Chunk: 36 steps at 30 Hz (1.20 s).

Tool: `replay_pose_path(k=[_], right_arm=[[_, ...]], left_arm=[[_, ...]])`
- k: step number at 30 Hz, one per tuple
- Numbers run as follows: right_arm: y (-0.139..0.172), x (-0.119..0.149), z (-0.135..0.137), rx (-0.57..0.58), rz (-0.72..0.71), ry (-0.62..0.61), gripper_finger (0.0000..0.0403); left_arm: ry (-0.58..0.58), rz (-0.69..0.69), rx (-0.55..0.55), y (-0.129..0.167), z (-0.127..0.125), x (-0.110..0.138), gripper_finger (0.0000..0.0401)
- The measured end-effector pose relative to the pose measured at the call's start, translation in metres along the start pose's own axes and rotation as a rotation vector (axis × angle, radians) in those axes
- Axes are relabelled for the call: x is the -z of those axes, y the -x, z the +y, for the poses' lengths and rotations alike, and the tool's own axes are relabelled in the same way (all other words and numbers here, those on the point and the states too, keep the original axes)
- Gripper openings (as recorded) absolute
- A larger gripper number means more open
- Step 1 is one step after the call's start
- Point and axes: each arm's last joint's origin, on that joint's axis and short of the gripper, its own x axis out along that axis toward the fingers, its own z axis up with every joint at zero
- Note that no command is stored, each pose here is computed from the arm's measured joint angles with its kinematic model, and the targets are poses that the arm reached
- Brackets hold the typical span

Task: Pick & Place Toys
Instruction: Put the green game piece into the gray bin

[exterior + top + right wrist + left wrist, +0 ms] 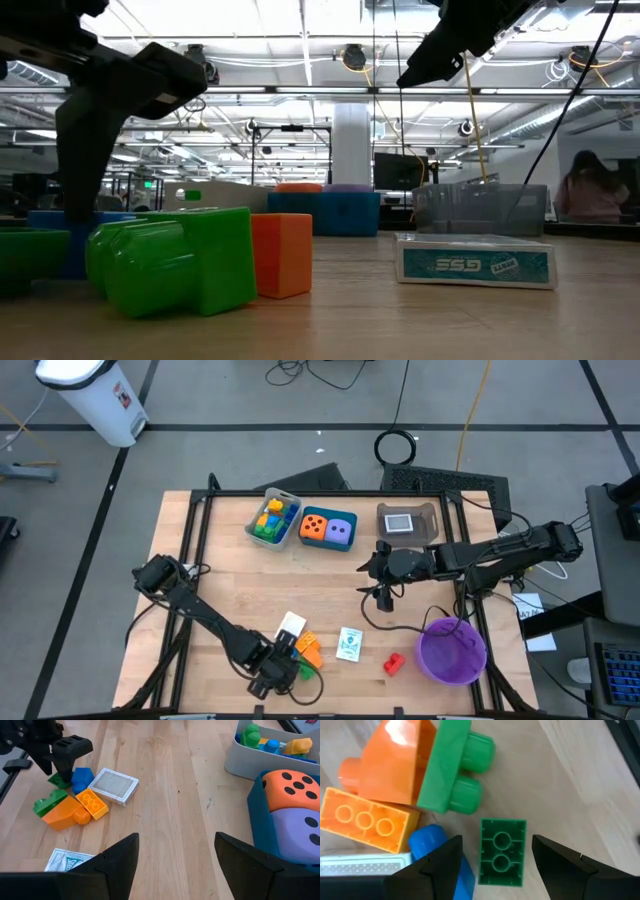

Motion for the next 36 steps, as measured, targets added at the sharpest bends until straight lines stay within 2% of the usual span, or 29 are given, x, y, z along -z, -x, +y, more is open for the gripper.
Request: replay_pose_path(k=[10, 21, 25, 33, 36], right_arm=[[0.000, 0.000, 0.000, 0.000, 0.000, 0.000, 0.0251], [0.000, 0.001, 0.000, 0.001, 0.011, 0.001, 0.0251], [0.000, 0.001, 0.000, 0.001, 0.013, 0.002, 0.0251], [0.000, 0.001, 0.000, 0.001, 0.013, 0.002, 0.0251], [0.000, 0.001, 0.000, 0.001, 0.013, 0.002, 0.0251]], left_arm=[[-0.047, 0.034, 0.053, -0.010, -0.006, 0.008, 0.0248], [-0.010, 0.061, 0.020, -0.017, 0.010, 0.010, 0.0243], [0.004, 0.061, 0.027, -0.017, 0.014, 0.009, 0.0216], [0.032, 0.059, 0.072, -0.015, 0.016, 0.008, 0.0134], [0.067, 0.035, 0.073, -0.007, 0.018, 0.007, 0.0131]])
